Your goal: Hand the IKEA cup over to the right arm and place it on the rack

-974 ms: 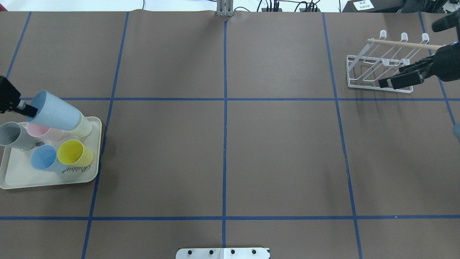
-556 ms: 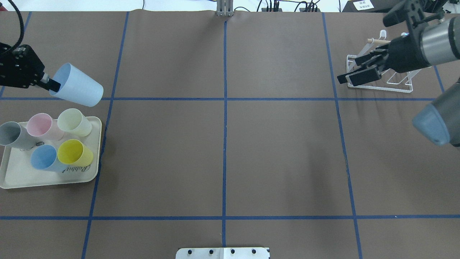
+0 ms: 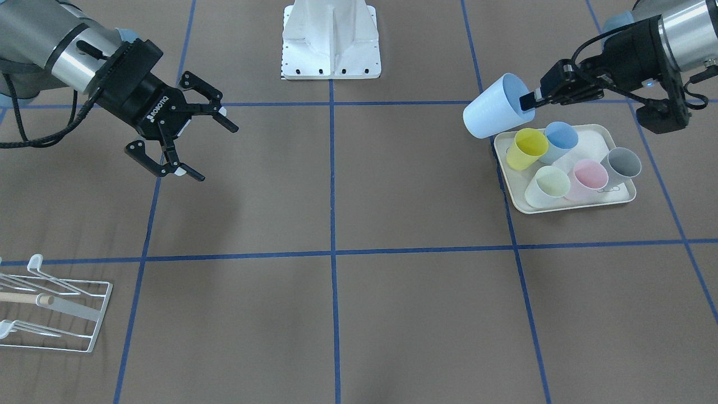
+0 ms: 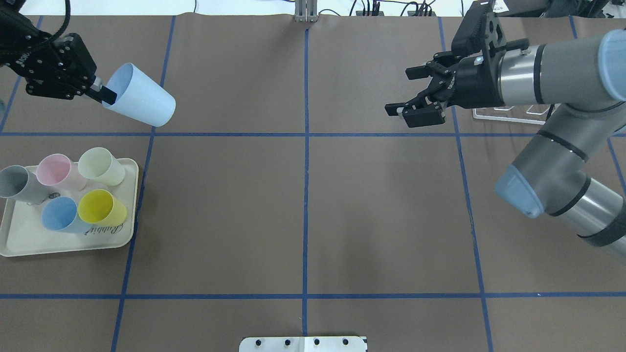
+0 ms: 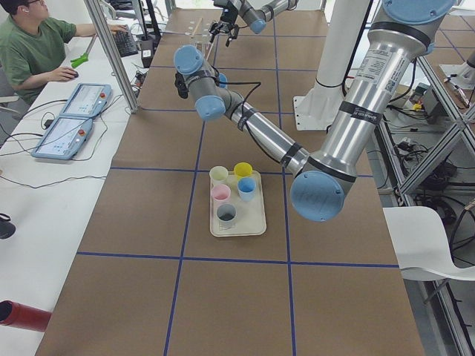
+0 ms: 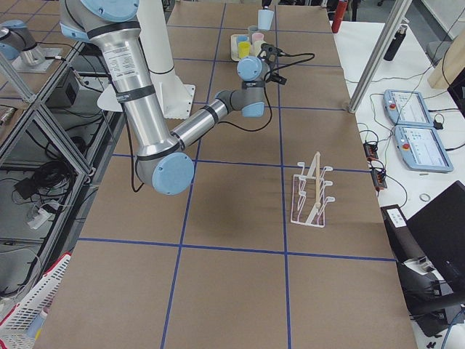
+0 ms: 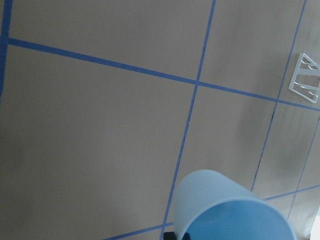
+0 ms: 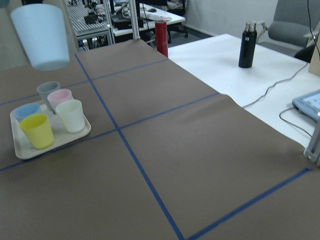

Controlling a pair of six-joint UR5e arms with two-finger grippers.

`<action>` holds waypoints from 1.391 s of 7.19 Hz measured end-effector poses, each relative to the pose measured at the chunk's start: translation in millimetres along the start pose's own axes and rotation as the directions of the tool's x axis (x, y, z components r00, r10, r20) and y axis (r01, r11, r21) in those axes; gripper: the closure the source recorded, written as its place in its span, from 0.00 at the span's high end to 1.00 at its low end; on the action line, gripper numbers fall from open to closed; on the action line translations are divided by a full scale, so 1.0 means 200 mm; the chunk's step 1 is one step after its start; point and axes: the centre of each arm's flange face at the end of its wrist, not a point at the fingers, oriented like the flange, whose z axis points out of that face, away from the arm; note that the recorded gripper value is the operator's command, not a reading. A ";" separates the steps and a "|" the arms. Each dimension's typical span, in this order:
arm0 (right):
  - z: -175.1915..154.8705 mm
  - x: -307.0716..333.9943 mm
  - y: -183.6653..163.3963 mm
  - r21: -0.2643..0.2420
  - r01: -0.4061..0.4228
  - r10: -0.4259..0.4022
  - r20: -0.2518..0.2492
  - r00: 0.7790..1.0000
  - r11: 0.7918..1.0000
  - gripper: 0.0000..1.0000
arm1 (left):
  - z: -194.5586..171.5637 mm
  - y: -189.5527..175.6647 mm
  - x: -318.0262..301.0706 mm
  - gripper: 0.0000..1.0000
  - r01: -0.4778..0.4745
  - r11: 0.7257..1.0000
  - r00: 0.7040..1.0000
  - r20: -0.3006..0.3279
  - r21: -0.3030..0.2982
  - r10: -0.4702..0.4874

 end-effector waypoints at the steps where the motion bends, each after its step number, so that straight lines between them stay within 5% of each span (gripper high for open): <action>1: 0.09 -0.14 -0.03 0.071 0.015 -0.016 0.005 1.000 0.997 0.98 | 0.00 0.01 0.07 0.00 0.019 1.000 1.000 -0.006 -0.001 -0.019; 5: 0.42 -0.71 -0.11 0.255 0.044 -0.024 -0.080 0.997 0.966 0.99 | 0.15 0.04 0.26 0.00 0.118 0.992 0.993 -0.002 -0.048 -0.119; 10: 0.45 -0.78 -0.11 0.275 0.047 -0.017 -0.109 0.994 0.960 0.99 | 0.37 0.17 0.55 0.00 0.128 0.988 0.992 -0.004 -0.091 -0.129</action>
